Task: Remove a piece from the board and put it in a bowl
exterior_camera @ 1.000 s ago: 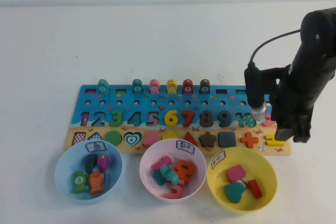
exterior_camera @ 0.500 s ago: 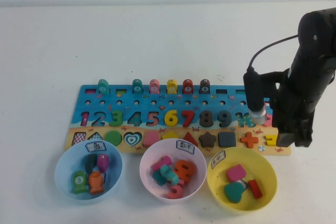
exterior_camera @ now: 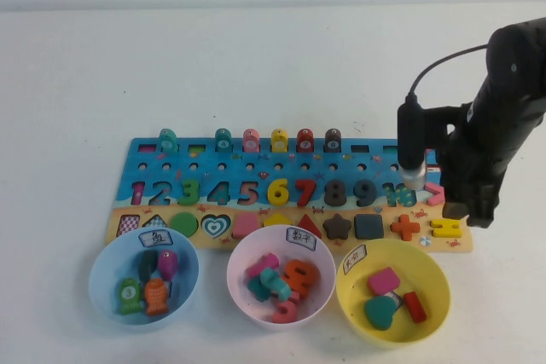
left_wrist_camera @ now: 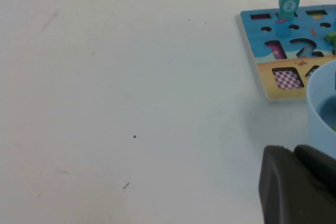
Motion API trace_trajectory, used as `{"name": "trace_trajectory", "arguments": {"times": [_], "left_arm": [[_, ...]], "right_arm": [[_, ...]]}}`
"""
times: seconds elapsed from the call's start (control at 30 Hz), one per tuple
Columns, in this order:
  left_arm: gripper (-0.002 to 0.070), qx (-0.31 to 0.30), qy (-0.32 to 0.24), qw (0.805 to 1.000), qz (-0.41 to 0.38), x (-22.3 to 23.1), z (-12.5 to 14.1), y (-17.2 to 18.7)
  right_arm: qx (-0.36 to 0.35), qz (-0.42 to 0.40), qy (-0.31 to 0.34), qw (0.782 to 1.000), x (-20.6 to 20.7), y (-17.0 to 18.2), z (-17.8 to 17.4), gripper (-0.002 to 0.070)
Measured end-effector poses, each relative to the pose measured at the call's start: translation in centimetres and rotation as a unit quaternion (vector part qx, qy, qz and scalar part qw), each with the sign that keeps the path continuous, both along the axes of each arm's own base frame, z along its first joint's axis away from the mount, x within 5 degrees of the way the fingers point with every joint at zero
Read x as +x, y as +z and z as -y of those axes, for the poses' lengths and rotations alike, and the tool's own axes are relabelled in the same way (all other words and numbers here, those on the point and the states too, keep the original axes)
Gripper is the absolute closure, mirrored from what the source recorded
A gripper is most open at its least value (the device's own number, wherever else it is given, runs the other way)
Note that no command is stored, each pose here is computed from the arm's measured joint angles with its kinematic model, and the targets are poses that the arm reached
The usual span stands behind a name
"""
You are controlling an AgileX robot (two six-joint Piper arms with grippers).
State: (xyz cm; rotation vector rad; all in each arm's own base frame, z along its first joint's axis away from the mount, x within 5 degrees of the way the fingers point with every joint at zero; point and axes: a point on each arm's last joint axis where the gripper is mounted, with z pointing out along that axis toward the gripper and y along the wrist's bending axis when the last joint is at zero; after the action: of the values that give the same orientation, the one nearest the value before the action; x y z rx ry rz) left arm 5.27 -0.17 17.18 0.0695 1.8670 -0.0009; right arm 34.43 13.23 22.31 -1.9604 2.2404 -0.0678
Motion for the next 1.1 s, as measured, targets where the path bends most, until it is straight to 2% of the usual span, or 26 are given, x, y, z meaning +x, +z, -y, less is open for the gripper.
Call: {"name": "trace_trajectory", "arguments": {"times": [0.1, 0.57, 0.9, 1.0, 1.1], "left_arm": [[0.0673, 0.0, 0.0, 1.0, 0.0, 0.0, 0.0, 0.0], [0.0673, 0.0, 0.0, 1.0, 0.0, 0.0, 0.0, 0.0], [0.0673, 0.0, 0.0, 1.0, 0.0, 0.0, 0.0, 0.0], [0.0673, 0.0, 0.0, 1.0, 0.0, 0.0, 0.0, 0.0], [0.0673, 0.0, 0.0, 1.0, 0.0, 0.0, 0.0, 0.0]], "right_arm": [[0.004, 0.012, 0.001, 1.0, 0.0, -0.6, 0.0, 0.0342], [-0.017, -0.026, 0.021, 0.999, 0.4, -3.7, -0.1, 0.0342], [-0.02, -0.033, 0.021, 0.999, 0.6, -4.6, -0.1, 0.0342], [-0.019, -0.032, 0.021, 0.999, 0.6, -4.6, -0.2, 0.0358], [-0.02, -0.037, 0.02, 0.999, 0.6, -4.8, -0.2, 0.0414]]}}
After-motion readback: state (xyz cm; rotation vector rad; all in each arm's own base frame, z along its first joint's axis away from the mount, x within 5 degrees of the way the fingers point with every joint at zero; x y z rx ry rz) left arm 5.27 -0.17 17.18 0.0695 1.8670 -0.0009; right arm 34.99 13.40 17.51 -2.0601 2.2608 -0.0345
